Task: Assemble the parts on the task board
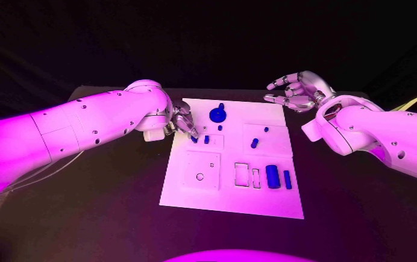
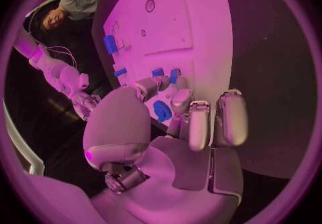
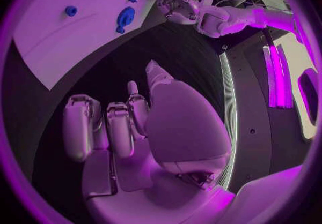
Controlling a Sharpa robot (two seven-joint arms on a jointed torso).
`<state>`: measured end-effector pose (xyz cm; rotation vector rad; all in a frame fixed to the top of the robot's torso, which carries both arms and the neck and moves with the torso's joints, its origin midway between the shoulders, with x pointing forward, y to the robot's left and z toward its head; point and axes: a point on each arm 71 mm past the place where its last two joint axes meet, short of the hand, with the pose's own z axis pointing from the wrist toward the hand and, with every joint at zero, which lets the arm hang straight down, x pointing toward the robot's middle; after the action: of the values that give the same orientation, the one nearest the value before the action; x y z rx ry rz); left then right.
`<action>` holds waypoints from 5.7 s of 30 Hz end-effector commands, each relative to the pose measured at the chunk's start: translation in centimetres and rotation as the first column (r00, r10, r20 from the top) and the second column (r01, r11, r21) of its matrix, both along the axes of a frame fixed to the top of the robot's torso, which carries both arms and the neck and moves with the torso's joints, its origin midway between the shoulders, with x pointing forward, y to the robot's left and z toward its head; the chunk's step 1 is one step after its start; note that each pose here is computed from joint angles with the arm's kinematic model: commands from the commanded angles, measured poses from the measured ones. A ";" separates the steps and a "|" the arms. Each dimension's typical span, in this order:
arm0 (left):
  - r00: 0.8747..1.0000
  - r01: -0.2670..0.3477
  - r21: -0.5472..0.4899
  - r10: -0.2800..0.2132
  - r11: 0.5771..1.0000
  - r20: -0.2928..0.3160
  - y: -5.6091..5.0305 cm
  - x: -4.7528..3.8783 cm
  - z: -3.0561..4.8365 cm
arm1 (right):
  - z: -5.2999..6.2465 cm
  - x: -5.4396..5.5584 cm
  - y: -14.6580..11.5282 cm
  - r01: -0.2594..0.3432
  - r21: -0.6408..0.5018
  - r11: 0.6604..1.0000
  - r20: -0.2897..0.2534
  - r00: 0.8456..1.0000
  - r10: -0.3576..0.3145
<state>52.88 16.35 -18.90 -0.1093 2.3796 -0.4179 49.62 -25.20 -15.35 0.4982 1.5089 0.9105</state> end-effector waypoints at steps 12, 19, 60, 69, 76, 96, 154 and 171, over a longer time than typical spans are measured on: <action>1.000 -0.009 0.011 0.009 1.000 0.008 0.3 0.22 -0.03 | 0.0 0.0 0.1 -0.006 -0.001 1.000 0.001 1.000 0.006; 1.000 -0.004 0.014 0.004 1.000 0.004 0.2 0.17 -0.14 | 0.0 0.0 0.1 -0.006 -0.001 1.000 0.000 1.000 0.006; 1.000 0.004 0.005 -0.004 1.000 -0.024 -0.5 -0.14 -0.78 | 0.0 -0.1 0.2 -0.009 0.000 1.000 0.000 1.000 0.009; 1.000 -0.005 0.002 0.005 1.000 -0.019 -0.4 -0.07 -0.83 | 0.0 -0.1 0.2 -0.009 0.001 1.000 0.001 1.000 0.009; 1.000 -0.012 -0.001 0.012 1.000 -0.013 -0.4 0.01 -0.83 | 0.0 -0.1 0.2 -0.010 0.001 1.000 0.002 1.000 0.010; 0.999 -0.011 0.012 0.012 1.000 -0.030 -0.1 0.03 -1.43 | 0.0 -0.1 0.2 -0.010 0.002 1.000 0.003 1.000 0.010; 0.927 0.149 -0.365 -0.001 0.919 0.376 -1.8 -0.32 2.09 | -0.2 -0.1 -0.3 0.001 0.000 1.000 0.003 1.000 -0.001; 0.724 0.452 -0.113 -0.290 0.885 0.626 -4.9 -1.24 -0.65 | 0.0 0.0 -0.1 -0.006 0.006 1.000 0.035 0.999 0.006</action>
<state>51.63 11.55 -19.60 0.3413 1.7042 -0.8272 49.63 -25.34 -15.40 0.4852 1.4810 0.9205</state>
